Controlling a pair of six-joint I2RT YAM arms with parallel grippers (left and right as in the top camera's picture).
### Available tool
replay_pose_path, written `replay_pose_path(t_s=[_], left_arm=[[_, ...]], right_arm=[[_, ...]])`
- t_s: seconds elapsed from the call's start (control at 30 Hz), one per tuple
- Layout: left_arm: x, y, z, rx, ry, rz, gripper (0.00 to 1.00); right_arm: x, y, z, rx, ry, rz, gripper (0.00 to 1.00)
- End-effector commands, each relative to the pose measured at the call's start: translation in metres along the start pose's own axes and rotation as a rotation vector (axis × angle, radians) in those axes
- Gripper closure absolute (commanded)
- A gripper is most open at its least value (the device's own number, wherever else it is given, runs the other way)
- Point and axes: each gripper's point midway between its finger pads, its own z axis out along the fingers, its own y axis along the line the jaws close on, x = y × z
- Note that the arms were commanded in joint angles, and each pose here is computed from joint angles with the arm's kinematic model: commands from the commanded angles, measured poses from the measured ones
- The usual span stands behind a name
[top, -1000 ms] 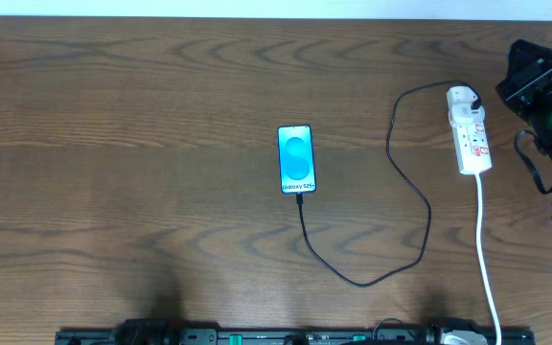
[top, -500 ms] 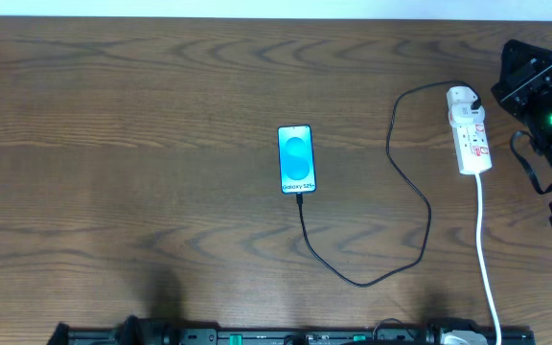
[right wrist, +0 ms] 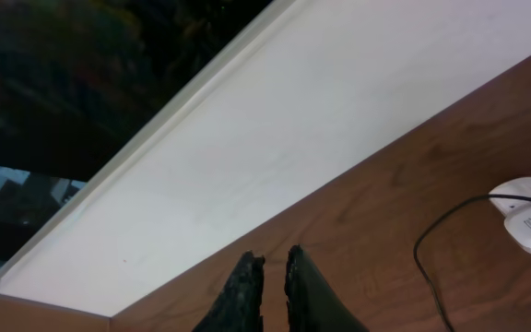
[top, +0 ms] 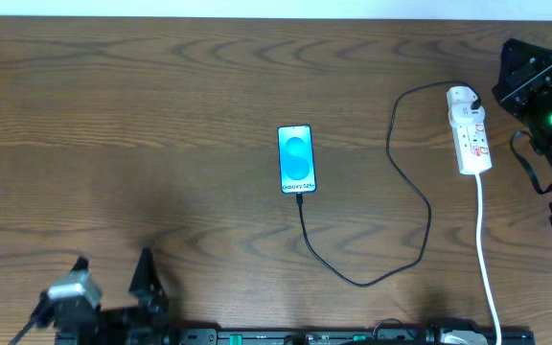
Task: Plug charger to phone and switch on socket
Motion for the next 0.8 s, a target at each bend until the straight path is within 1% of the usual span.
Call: replay_pose_path(t_s=[0.0,0.4,0.57,0.77], left_arm=[[0.008,0.003,0.018,-0.008,-0.001,0.001,0.02],[0.020,0.006,0.060,0.004,-0.039,0.000,0.02],[0.028,0.008,0.074,0.007,-0.045,-0.081,0.02],[0.038,0.010,0.089,0.011,-0.056,-0.086,0.02]], right_arm=[[0.003,0.006,-0.003,-0.021,0.008,-0.024,0.91],[0.003,0.007,-0.004,-0.022,0.007,-0.024,0.88],[0.003,0.007,-0.006,-0.025,0.004,-0.025,0.87],[0.001,0.009,-0.010,-0.032,-0.005,-0.026,0.87]])
